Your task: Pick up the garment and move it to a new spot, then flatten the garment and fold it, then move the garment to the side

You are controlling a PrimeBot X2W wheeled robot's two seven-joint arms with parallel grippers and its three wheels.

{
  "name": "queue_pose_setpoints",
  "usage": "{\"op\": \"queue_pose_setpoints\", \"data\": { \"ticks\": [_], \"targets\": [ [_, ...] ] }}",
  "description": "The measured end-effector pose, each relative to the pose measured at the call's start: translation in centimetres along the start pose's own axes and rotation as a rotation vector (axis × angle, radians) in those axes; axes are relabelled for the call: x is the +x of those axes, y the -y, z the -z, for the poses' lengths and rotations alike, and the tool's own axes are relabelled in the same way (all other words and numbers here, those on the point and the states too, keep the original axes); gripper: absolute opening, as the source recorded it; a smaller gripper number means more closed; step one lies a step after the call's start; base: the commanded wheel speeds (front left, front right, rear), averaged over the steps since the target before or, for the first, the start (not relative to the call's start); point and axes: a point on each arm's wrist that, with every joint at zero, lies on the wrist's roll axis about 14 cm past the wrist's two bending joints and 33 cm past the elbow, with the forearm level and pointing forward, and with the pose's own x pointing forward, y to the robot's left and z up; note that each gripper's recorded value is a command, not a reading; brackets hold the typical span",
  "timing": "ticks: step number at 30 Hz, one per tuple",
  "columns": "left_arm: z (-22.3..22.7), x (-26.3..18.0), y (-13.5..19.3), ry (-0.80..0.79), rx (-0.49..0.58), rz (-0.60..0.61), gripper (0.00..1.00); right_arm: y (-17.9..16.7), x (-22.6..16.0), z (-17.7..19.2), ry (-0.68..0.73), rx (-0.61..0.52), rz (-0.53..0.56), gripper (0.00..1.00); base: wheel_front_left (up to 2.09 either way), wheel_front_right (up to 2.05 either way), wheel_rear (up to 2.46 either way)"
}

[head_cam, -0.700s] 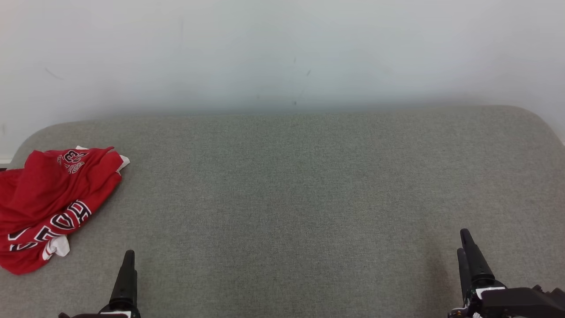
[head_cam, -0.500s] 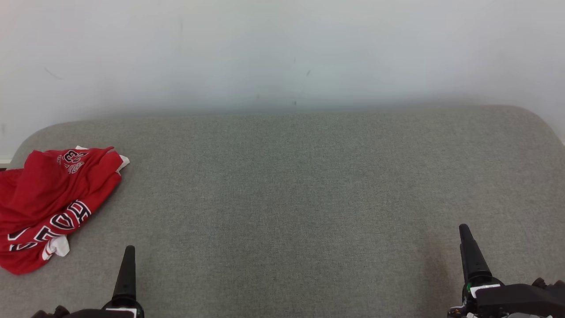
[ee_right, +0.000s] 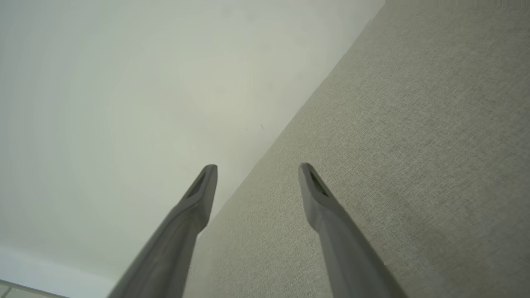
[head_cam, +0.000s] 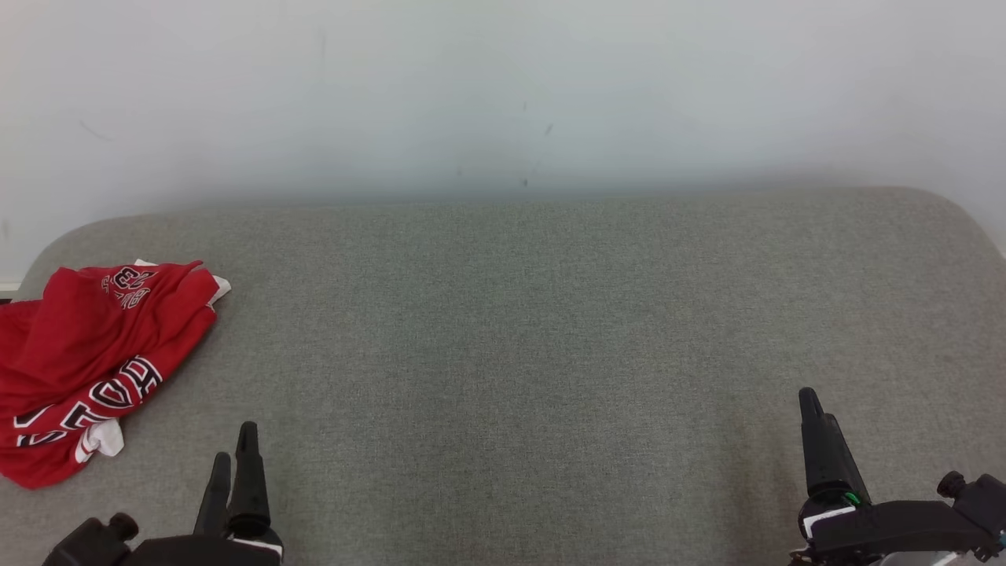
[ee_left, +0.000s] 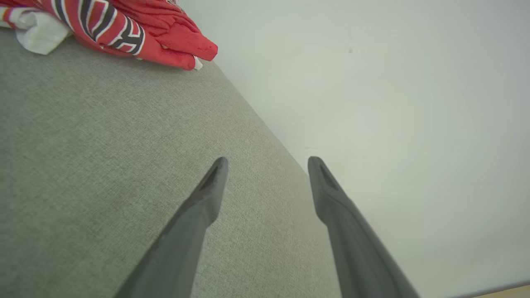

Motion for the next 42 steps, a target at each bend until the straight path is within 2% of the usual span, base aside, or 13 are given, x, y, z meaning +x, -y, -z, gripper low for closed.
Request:
{"op": "queue_pose_setpoints", "data": {
  "ticks": [6,13,28,42],
  "targets": [
    [0.3,-0.3,0.1,-0.007,0.158,0.003,1.0,-0.7,0.0,0.2,-0.005,-0.134,-0.029,1.0,0.0,0.0,0.0],
    [0.0,-0.4,0.5,0.006,0.291,0.014,1.0,-1.3,-0.1,0.7,-0.015,-0.265,-0.057,1.0,0.0,0.0,0.0],
    [0.0,-1.0,1.1,0.025,0.501,0.04,1.0,-1.8,-0.3,1.7,-0.03,-0.458,-0.094,1.0,0.0,0.0,0.0],
    [-0.6,-1.1,2.0,0.073,0.656,0.075,1.0,-2.6,-0.3,2.4,-0.029,-0.612,-0.145,1.0,0.0,0.0,0.0]
  ]
}}
